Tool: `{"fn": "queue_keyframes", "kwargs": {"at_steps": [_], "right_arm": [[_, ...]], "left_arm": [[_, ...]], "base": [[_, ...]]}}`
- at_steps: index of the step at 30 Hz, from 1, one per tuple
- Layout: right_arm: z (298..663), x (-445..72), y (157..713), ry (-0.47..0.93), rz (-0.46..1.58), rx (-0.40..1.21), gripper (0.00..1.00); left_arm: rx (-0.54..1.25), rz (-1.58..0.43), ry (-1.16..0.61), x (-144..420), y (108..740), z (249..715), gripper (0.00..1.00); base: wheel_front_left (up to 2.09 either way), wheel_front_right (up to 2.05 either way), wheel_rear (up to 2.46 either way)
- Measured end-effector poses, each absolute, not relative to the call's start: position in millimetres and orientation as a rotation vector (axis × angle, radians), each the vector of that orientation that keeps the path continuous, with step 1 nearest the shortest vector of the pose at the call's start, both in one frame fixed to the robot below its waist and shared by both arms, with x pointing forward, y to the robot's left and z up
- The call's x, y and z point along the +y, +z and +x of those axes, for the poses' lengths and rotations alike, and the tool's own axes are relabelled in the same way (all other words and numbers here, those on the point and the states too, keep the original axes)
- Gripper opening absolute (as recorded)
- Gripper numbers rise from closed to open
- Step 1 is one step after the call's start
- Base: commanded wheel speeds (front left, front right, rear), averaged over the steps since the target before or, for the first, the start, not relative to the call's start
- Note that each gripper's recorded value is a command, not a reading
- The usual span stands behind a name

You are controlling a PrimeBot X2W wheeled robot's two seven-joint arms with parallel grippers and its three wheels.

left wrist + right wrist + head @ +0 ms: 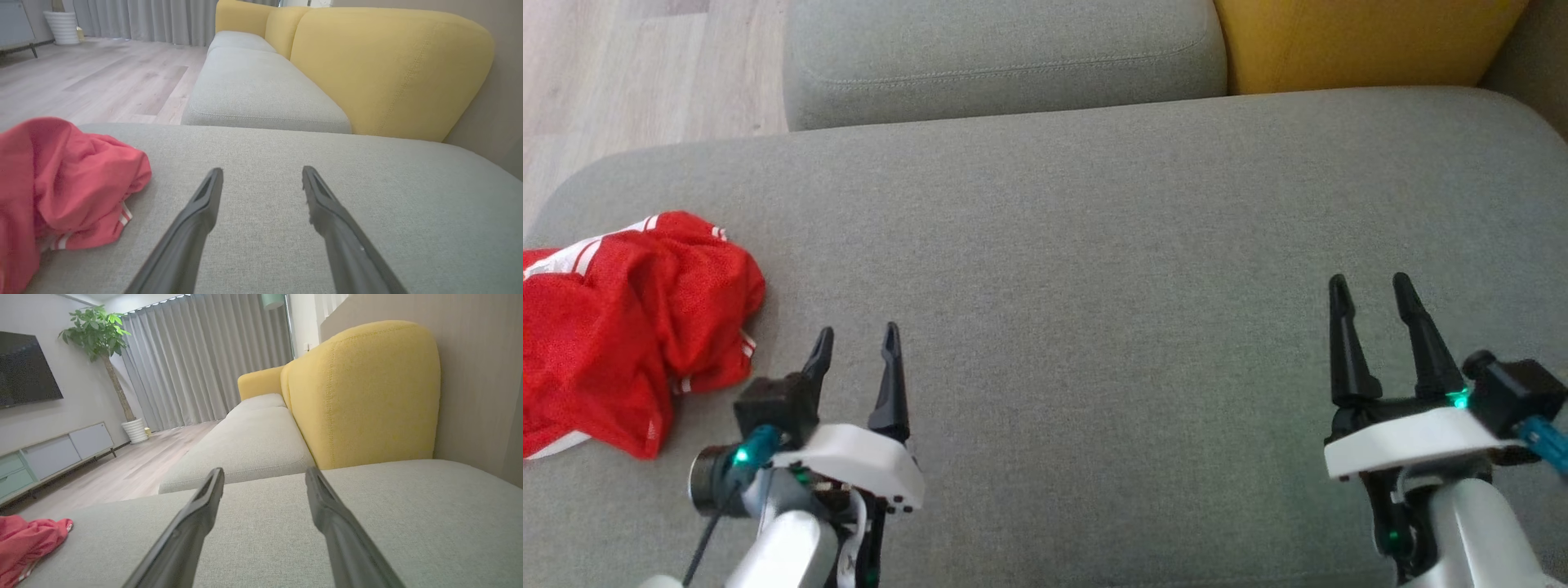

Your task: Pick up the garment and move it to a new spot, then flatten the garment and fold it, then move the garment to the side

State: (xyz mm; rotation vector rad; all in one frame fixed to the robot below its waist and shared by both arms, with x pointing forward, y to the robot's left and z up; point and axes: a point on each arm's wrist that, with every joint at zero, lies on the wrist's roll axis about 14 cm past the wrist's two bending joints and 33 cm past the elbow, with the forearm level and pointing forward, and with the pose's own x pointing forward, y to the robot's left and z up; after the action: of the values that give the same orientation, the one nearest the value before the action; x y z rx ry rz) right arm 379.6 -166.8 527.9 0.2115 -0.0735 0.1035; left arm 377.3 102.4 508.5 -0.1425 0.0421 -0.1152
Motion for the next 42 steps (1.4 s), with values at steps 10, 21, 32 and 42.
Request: {"fn": "queue_keyframes", "kwargs": {"at_steps": [10, 21, 32, 42], "right_arm": [[378, -155, 531, 0.139, 0.118, -0.099, 1.00], [377, -150, 531, 0.154, 0.081, -0.113, 1.00], [373, -150, 515, 0.144, 0.152, -0.079, 1.00], [371, -148, 503, 0.148, 0.151, -0.044, 1.00]], "left_arm": [[0.017, -0.047, -0.082, 104, 506, 377, 1.00], [-0.047, -0.055, -0.068, 102, 521, 378, 1.00], [-0.052, -0.146, -0.110, 94, 517, 375, 1.00], [0.004, -0.116, -0.101, 101, 490, 373, 1.00]], "base": [[0.00, 0.00, 0.00], [0.00, 0.00, 0.00], [0.00, 0.00, 0.00], [0.00, 0.00, 0.00]]}}
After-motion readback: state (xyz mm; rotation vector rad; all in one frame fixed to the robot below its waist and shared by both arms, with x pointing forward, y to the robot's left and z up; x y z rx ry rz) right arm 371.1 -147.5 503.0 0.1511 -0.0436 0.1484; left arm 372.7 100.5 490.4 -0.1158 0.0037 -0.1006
